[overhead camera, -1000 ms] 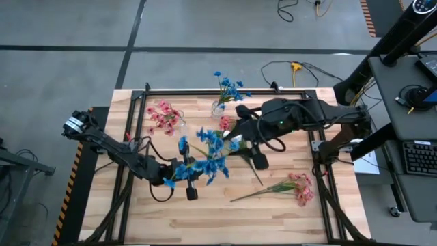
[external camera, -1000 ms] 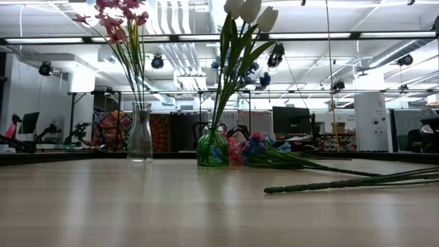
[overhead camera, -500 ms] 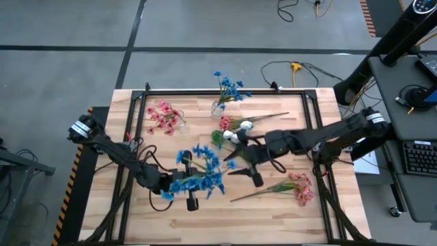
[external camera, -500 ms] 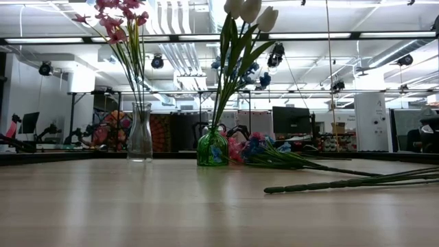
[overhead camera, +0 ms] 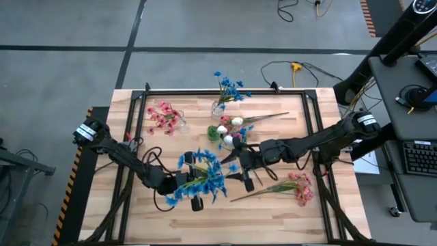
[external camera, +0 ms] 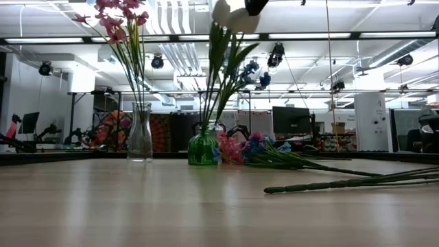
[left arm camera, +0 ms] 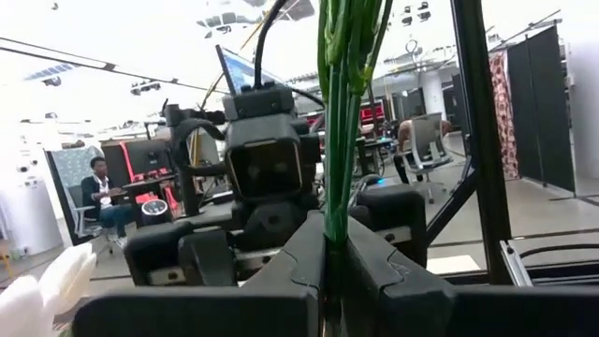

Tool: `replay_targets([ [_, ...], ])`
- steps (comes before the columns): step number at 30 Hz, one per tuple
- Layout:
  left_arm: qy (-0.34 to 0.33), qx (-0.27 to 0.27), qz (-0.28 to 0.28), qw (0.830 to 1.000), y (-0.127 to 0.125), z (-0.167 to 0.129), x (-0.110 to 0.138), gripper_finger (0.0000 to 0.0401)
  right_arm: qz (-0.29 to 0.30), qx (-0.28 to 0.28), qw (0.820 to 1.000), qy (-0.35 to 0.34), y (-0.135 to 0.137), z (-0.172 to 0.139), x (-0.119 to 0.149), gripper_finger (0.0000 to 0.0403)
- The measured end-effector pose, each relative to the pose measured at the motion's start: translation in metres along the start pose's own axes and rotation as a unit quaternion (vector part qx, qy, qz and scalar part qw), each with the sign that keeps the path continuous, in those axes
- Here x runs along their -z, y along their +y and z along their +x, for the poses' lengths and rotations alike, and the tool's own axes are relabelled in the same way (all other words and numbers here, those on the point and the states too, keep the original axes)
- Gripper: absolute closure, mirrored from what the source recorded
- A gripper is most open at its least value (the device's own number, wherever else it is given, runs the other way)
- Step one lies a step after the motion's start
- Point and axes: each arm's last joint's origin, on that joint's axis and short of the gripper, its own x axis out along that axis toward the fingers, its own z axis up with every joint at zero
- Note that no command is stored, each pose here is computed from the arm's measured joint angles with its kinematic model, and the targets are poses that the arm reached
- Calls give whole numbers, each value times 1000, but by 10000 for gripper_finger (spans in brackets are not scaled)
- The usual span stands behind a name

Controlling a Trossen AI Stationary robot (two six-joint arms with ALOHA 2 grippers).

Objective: Sort flowers into vase by color
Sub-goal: Put the right blue flowers into the right transparent vase

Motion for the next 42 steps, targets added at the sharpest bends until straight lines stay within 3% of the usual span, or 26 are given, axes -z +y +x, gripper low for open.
replay_targets([
  [5,-8,-3,-3,1000,1,0,-3,401,6,6,998,69,0,0,-7,188],
  [14,-13,-6,-9,1000,1,-1,-6,401,1,-7,994,110,10,0,-28,188],
  [20,-50,36,-24,998,-1,-3,-12,401,-25,45,987,149,23,-6,-34,188],
  [24,-82,69,-34,994,-2,-4,-16,401,-40,64,987,145,40,-13,-37,188],
  [32,-80,71,-44,993,-6,-2,-7,401,-59,84,987,121,71,-21,-41,188],
  [37,-100,61,-57,991,-11,1,6,401,-73,80,992,63,78,-9,-45,188],
  [42,-112,49,-47,991,-18,10,11,401,-85,82,992,53,78,7,-37,188],
])
